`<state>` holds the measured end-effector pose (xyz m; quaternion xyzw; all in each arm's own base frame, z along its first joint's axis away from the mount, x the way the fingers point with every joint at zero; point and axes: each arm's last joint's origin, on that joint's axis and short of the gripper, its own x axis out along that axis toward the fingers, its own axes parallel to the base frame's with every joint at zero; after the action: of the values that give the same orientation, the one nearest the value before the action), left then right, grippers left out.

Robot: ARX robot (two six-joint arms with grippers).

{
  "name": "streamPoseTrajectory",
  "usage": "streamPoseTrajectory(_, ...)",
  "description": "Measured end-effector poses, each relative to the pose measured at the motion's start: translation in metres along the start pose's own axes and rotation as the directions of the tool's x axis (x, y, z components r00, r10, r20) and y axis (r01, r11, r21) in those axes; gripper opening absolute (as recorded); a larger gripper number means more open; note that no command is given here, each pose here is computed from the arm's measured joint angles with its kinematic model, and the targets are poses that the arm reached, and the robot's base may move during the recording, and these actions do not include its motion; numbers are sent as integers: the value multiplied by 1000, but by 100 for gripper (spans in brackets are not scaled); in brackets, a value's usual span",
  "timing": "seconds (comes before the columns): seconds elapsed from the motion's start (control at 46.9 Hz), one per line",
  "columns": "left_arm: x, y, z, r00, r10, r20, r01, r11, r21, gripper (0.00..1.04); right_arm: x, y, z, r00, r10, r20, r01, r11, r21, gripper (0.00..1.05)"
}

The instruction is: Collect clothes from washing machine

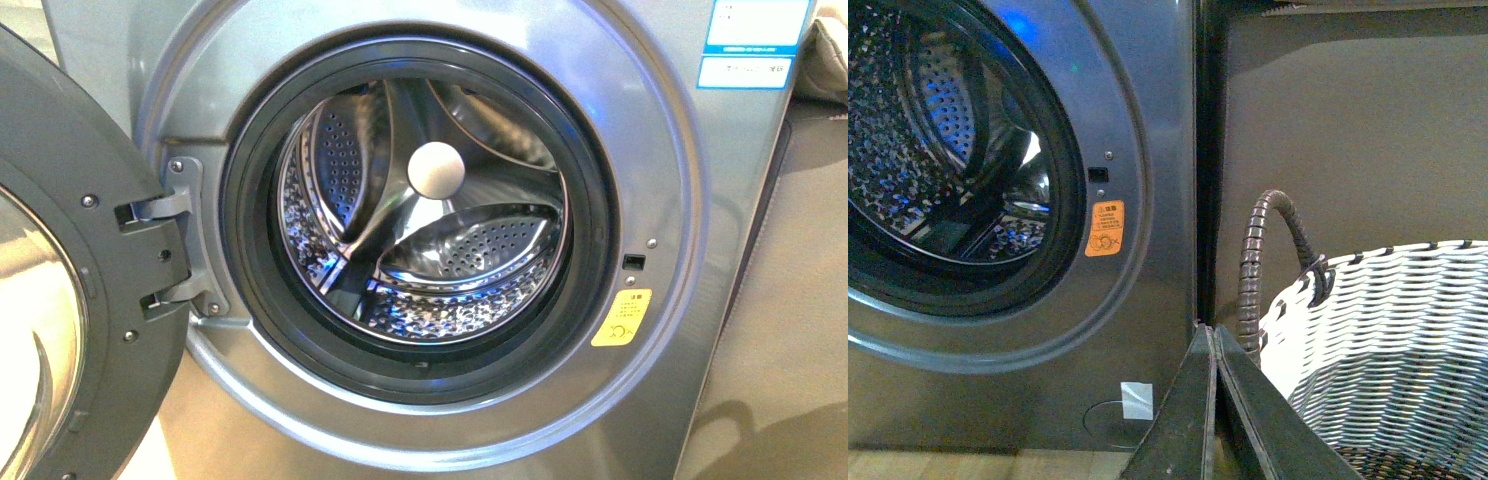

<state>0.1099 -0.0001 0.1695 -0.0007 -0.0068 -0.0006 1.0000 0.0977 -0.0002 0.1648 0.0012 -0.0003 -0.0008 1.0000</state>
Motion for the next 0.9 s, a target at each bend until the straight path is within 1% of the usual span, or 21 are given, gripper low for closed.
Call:
streamPoseTrajectory(0.128, -3, 0, 0, 1000, 0, -2, 0, 1000, 0, 4, 0, 0, 0, 1000, 0, 0, 0, 1000, 0, 2)
streamPoseTrajectory(0.192, -9, 0, -5, 999, 0, -36, 0, 1000, 0, 4, 0, 0, 0, 1000, 0, 0, 0, 1000, 0, 2)
streamPoseTrajectory(0.277, -13, 0, -3, 1000, 0, -4, 0, 1000, 0, 4, 0, 0, 0, 1000, 0, 0, 0, 1000, 0, 2)
streamPoseTrajectory(0.747, -13, 0, -3, 1000, 0, -8, 0, 1000, 0, 4, 0, 0, 0, 1000, 0, 0, 0, 1000, 0, 2)
streamPoseTrajectory(0.768, -12, 0, -3, 1000, 0, -8, 0, 1000, -2, 5, 0, 0, 0, 1000, 0, 0, 0, 1000, 0, 2)
streamPoseTrajectory(0.811, -13, 0, -3, 1000, 0, -8, 0, 1000, -1, 16, 0, 0, 0, 1000, 0, 0, 0, 1000, 0, 2)
streamPoseTrajectory(0.832, -13, 0, -3, 1000, 0, -8, 0, 1000, -1, 19, 0, 0, 0, 1000, 0, 0, 0, 1000, -1, 5)
streamPoseTrajectory(0.896, -13, 0, -3, 1000, 0, -8, 0, 1000, -1, 35, 0, 0, 0, 1000, 0, 0, 0, 1000, -1, 20)
